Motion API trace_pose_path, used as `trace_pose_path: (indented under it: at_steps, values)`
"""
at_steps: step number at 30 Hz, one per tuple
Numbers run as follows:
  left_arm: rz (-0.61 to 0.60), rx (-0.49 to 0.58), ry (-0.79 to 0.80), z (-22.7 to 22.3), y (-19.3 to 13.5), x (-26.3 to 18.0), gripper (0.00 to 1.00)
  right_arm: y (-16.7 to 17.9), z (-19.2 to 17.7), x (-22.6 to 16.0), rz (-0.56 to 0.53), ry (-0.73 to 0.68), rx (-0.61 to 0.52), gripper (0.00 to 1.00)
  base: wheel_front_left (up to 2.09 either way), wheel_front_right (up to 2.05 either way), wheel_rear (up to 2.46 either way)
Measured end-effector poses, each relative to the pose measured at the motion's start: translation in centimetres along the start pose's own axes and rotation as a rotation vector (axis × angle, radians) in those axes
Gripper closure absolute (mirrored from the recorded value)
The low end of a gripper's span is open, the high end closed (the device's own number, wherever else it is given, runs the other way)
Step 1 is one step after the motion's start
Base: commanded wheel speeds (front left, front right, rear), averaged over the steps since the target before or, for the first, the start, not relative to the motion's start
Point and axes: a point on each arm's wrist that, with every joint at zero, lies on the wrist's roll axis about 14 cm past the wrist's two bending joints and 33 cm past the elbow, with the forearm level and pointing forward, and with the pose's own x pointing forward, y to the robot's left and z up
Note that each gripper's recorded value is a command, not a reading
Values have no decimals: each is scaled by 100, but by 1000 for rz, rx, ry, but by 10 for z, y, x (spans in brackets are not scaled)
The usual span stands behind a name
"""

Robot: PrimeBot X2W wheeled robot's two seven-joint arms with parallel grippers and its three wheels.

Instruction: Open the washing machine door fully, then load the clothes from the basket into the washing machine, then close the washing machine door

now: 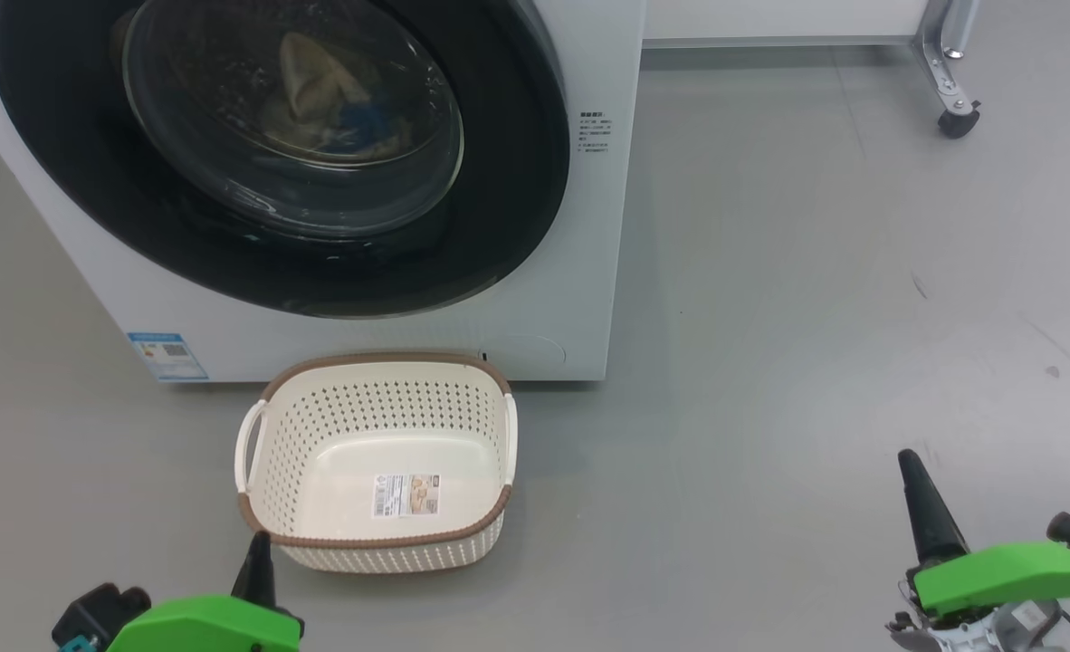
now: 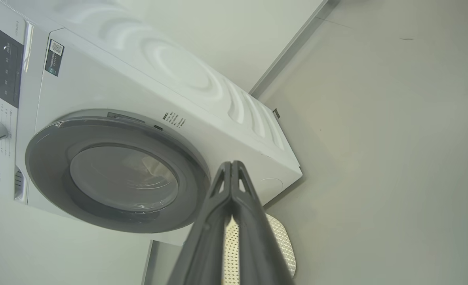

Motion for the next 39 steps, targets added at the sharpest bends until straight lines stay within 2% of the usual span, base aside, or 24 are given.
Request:
trace_pose_path:
  at_steps: [39]
  values:
    - [-32, -452, -59, 32, 9, -2, 100, -2, 7, 20, -12, 3, 425, 100, 0, 0, 0]
